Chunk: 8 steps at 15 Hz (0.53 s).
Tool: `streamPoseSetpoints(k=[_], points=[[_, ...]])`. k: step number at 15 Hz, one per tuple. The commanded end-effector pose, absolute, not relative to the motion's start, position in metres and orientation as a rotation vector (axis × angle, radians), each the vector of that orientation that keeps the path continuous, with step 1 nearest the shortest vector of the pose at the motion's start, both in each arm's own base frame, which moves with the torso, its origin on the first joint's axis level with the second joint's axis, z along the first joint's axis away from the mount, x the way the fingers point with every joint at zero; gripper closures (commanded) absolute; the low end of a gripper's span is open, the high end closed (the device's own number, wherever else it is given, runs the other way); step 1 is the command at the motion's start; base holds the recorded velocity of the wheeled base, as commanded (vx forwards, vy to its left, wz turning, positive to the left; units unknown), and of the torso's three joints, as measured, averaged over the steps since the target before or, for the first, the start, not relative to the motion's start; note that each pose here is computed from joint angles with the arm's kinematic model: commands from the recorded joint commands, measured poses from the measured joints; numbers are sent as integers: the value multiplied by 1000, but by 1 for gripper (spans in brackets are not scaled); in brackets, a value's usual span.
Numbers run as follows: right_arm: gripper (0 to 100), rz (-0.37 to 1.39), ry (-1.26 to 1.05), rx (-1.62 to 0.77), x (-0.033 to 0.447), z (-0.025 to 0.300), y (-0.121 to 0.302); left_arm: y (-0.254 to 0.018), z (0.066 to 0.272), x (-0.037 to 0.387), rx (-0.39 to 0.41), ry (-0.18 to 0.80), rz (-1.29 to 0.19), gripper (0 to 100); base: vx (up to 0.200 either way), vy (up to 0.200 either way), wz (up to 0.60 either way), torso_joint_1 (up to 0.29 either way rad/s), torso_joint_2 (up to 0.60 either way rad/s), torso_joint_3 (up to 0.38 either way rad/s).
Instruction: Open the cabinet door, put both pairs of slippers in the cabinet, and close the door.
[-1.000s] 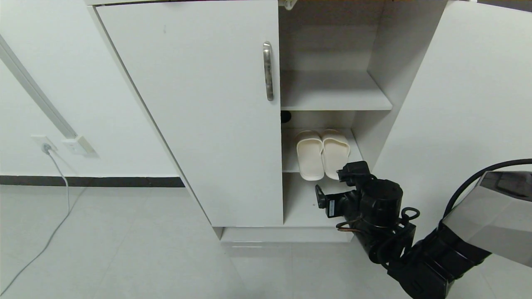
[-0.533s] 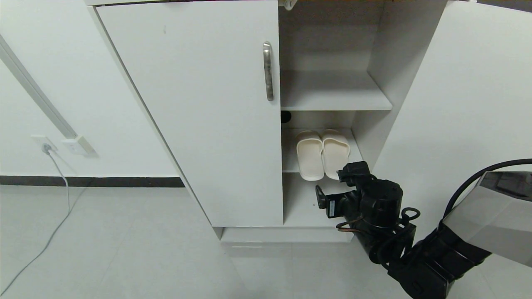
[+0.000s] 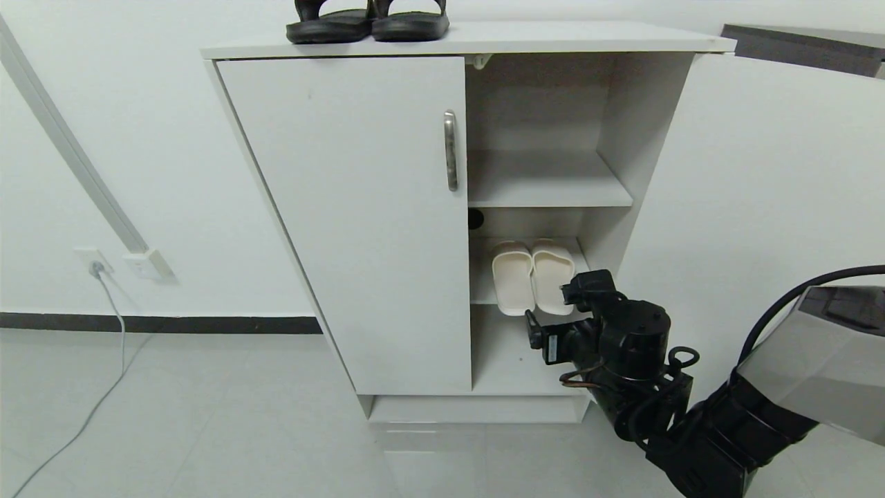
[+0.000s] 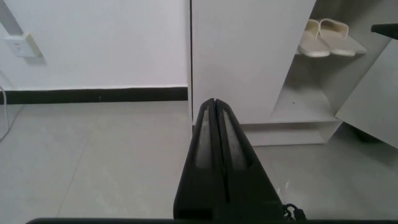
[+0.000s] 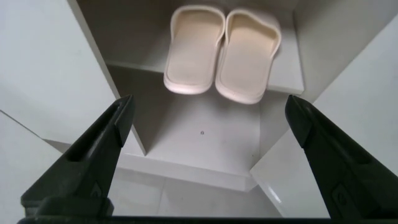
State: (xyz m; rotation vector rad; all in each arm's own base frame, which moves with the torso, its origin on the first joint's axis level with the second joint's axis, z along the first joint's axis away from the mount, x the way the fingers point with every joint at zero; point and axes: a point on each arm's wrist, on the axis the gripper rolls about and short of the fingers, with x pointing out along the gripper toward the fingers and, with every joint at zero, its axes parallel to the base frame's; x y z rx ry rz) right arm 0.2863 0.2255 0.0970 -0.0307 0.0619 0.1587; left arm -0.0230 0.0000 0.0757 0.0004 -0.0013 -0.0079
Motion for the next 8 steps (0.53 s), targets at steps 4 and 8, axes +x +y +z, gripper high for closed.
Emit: streamPoseSetpoints(k=[4,8], points=[[0,159,66,-34,286,95,226,0,76,-23,2,0,-9,100,0,0,0,1,4,195],[0,165,67,-34,285,95,228,0,76,-23,2,0,-8,100,0,0,0,2,1,29]])
